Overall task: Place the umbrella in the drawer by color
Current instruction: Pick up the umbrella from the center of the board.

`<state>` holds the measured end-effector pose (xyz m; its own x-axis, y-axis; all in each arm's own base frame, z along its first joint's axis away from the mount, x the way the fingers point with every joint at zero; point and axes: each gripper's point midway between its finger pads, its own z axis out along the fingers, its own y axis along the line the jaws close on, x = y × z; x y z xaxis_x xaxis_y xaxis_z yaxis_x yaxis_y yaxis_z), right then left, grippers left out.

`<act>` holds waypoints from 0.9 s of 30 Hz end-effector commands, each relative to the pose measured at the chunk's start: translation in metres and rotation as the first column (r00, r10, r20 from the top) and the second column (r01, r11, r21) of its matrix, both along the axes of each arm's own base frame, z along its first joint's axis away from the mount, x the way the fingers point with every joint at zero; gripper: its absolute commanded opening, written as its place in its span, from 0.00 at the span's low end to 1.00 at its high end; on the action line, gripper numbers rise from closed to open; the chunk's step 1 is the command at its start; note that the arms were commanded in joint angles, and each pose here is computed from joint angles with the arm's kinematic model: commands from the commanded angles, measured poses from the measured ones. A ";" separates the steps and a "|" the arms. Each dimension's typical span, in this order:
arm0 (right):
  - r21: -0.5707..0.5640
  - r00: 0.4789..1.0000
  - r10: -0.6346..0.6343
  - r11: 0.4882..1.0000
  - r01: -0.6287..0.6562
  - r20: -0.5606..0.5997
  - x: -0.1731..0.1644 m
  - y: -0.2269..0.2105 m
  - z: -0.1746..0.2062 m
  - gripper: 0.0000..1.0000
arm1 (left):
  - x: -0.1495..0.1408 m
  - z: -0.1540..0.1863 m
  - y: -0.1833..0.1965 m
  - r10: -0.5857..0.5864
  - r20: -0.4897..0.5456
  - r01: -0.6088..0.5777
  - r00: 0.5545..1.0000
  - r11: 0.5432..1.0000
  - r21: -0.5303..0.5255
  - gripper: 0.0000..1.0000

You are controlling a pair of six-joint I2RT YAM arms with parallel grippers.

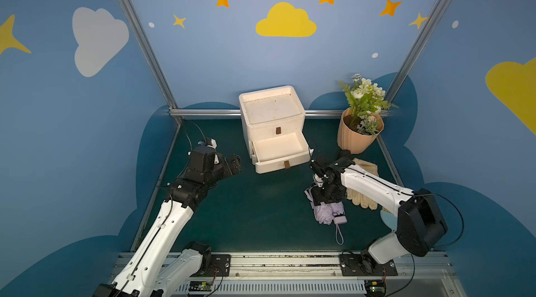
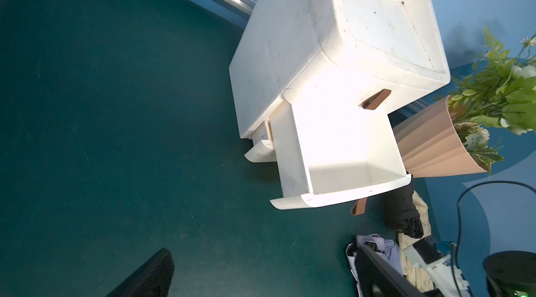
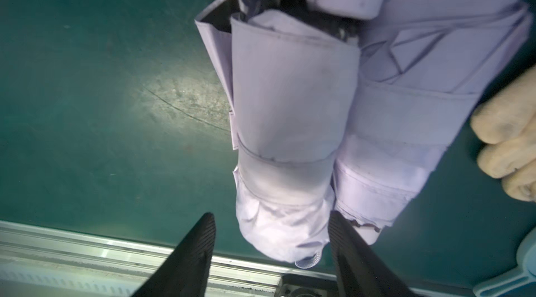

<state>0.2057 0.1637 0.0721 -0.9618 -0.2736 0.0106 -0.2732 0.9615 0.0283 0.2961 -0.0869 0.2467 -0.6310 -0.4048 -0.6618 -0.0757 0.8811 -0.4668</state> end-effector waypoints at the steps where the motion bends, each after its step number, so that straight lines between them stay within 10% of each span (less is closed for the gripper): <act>1: -0.017 0.999 0.028 0.999 -0.028 0.016 0.008 0.004 -0.007 0.64 | -0.004 -0.006 0.003 0.014 -0.028 -0.013 1.000 1.000 0.005 1.00; 15: -0.072 0.999 0.045 0.996 -0.045 -0.011 0.016 0.009 -0.052 0.60 | 0.001 -0.005 0.001 0.008 -0.030 -0.008 1.000 1.000 0.005 1.00; 27: 0.115 0.986 0.084 0.988 -0.101 0.143 0.023 0.024 0.006 0.32 | 0.001 0.001 0.001 0.003 -0.020 -0.003 1.000 1.000 0.005 1.00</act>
<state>0.2228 0.1775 0.0544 -0.9417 -0.3303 -0.0638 -0.3328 0.9424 0.0342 0.2967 -0.0872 0.2379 -0.6539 -0.4011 -0.6415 -0.0937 0.8843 -0.4574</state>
